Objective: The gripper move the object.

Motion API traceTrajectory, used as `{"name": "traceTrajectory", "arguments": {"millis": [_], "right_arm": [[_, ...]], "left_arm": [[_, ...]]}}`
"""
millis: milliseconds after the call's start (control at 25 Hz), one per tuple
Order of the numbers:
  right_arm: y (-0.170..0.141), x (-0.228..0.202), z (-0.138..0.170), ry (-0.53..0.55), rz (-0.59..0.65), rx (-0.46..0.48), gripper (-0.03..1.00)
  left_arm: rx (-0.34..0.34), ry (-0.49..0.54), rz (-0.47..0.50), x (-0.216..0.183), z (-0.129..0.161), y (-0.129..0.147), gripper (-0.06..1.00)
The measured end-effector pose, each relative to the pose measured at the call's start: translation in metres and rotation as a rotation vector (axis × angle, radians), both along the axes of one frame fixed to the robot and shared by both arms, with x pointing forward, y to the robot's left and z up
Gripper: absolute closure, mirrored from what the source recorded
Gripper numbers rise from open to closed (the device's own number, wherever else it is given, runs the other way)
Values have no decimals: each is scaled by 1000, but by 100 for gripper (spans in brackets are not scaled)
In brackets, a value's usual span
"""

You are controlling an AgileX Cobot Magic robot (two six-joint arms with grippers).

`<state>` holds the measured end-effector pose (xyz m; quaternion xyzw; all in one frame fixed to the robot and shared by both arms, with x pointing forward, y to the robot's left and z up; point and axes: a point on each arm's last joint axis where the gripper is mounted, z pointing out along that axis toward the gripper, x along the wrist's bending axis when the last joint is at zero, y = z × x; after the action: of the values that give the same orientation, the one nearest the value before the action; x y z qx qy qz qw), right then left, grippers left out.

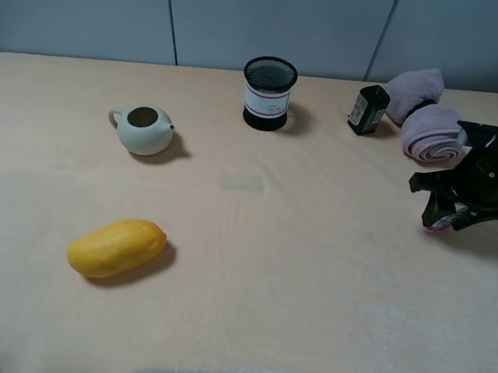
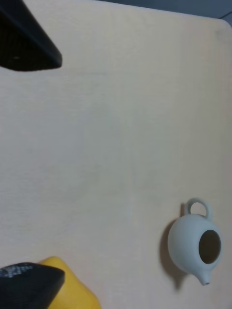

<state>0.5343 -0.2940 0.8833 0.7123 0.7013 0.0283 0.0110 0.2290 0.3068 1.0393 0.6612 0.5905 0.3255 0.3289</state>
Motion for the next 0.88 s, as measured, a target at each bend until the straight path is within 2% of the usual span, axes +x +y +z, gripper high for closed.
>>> {"name": "traceTrajectory", "arguments": {"millis": [600, 880], "right_arm": [[3, -18, 54, -20, -14, 21, 65], [26, -32, 76, -14, 48, 29, 65]], "left_arm": [[0, 0, 0, 0, 0, 0, 15], [0, 0, 0, 0, 0, 0, 15]]}}
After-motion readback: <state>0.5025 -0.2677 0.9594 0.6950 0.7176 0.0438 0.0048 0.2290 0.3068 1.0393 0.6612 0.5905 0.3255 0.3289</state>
